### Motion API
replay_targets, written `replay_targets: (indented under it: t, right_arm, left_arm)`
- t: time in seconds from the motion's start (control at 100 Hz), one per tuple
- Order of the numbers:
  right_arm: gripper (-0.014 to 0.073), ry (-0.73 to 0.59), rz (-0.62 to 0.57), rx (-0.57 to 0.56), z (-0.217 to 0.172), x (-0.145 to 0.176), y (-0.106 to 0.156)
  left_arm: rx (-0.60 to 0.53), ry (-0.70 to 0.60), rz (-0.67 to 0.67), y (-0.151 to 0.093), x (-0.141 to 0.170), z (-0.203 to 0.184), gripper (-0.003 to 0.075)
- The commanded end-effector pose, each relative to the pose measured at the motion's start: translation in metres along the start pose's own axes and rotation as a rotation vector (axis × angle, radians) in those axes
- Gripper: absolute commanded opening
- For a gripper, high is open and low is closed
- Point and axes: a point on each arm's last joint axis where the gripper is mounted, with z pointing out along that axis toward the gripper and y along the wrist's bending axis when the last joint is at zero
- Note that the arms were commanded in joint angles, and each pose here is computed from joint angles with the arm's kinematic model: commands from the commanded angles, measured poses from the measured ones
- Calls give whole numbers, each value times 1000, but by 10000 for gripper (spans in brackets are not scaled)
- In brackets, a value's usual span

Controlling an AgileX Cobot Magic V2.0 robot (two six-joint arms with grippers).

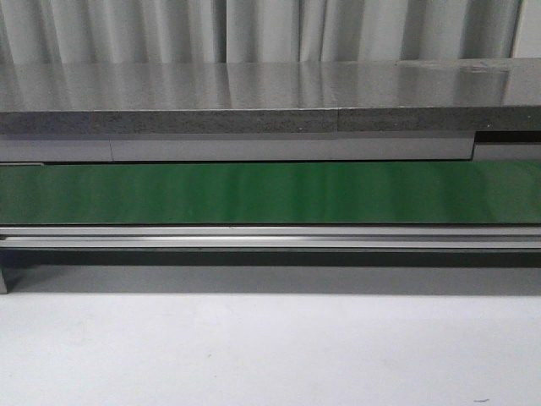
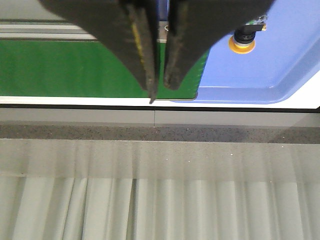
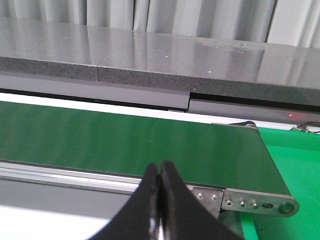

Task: Move button from left to right
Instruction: 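Move the left gripper over the yellow-capped button in the blue tray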

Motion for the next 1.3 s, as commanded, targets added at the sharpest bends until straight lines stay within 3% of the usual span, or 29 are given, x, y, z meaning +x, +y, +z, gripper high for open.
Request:
replay_targets:
  t: [0.0,0.51,0.77,1.12,1.29]
  right_arm:
    - [-69,-91,-11,-1,-2,-8,0]
    - [-69,-91,-11,-1,-2,-8,0]
    - [-69,-91,-11,-1,-2,-8,0]
    - [-69,-91,-11,-1,-2,-8,0]
    - [-69,-91,-11,-1,-2,-8,0]
  left_arm:
    - [8,-77,-16,-1,4,-2,5]
    - [9,-89,-16,-1,3,-2,5]
    - [2,-67,-16,1,-28,-2,5]
    - [-22,234,-16,7,-119,17,5]
    - [-31,453,-18,9,-142,39,5]
